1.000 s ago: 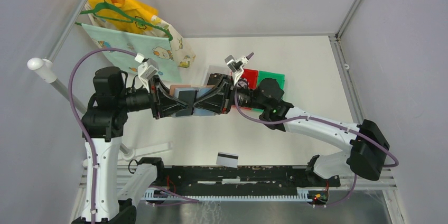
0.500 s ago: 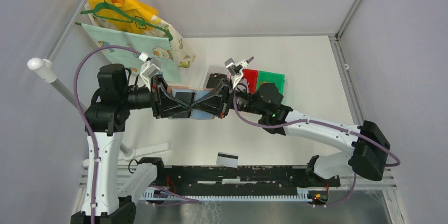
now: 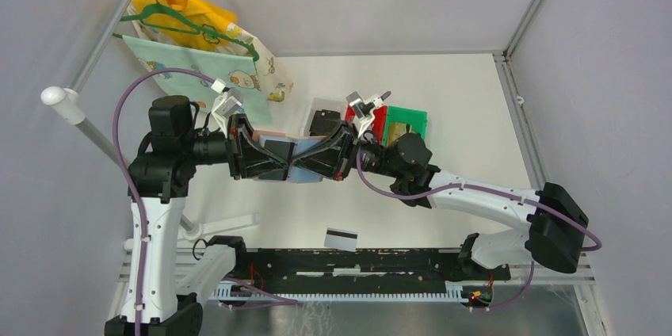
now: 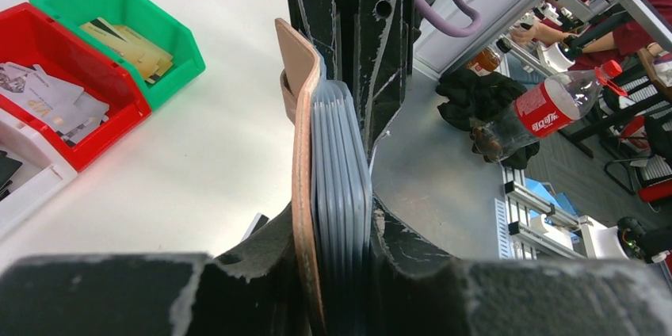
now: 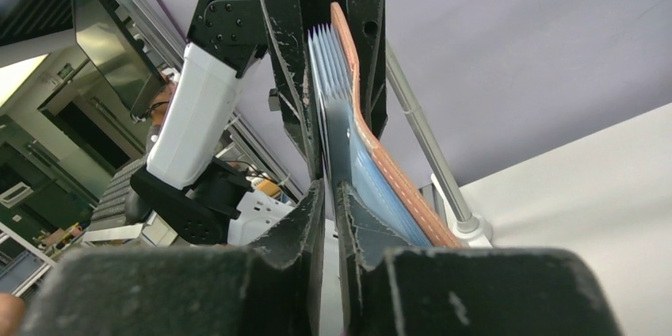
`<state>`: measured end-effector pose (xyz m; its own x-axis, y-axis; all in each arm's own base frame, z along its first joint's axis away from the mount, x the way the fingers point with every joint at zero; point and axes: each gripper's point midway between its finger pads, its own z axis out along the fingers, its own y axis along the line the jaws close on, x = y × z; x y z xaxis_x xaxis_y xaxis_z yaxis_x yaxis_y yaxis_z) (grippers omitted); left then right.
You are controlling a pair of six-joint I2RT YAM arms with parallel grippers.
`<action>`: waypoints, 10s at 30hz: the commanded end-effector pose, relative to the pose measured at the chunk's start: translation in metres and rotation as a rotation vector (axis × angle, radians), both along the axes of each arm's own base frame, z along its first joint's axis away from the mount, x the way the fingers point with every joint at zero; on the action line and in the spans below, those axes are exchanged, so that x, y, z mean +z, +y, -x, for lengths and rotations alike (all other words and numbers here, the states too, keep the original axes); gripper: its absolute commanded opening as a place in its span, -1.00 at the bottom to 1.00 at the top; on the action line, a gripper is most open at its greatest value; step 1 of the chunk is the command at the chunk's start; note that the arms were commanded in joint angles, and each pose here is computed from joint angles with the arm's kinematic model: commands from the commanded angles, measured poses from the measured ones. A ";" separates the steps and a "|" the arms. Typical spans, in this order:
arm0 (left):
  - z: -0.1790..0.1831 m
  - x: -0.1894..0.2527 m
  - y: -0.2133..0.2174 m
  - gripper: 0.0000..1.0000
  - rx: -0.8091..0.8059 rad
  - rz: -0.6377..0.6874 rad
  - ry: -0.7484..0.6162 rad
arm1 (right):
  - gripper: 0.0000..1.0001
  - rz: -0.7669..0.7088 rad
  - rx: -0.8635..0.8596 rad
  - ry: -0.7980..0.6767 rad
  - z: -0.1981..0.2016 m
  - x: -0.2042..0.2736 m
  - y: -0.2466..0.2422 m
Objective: Take the credit cards out of the card holder
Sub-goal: Remove the credit card from the card holder, then place the credit card in the storage box, then remove the credit card from the card holder.
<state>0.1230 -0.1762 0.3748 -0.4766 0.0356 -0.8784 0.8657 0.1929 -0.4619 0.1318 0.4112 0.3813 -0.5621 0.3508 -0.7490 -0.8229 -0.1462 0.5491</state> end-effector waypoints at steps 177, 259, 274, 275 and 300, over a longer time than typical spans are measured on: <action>0.020 0.025 0.003 -0.93 0.034 -0.030 -0.185 | 0.45 0.556 -0.757 0.104 -0.286 -0.080 -0.054; 0.052 0.048 -0.004 -0.96 -0.242 0.147 0.053 | -0.62 -0.026 0.084 -0.125 0.035 0.040 -0.019; 0.047 0.044 -0.004 -0.96 -0.233 0.144 0.073 | -1.00 -0.092 0.135 -0.127 0.054 0.054 -0.030; 0.046 0.043 -0.004 -0.96 -0.234 0.144 0.078 | -1.00 -0.100 0.144 -0.133 0.058 0.057 -0.032; -0.001 0.011 0.005 0.05 0.088 -0.063 -0.042 | -1.00 -0.057 0.043 -0.022 0.034 0.036 -0.018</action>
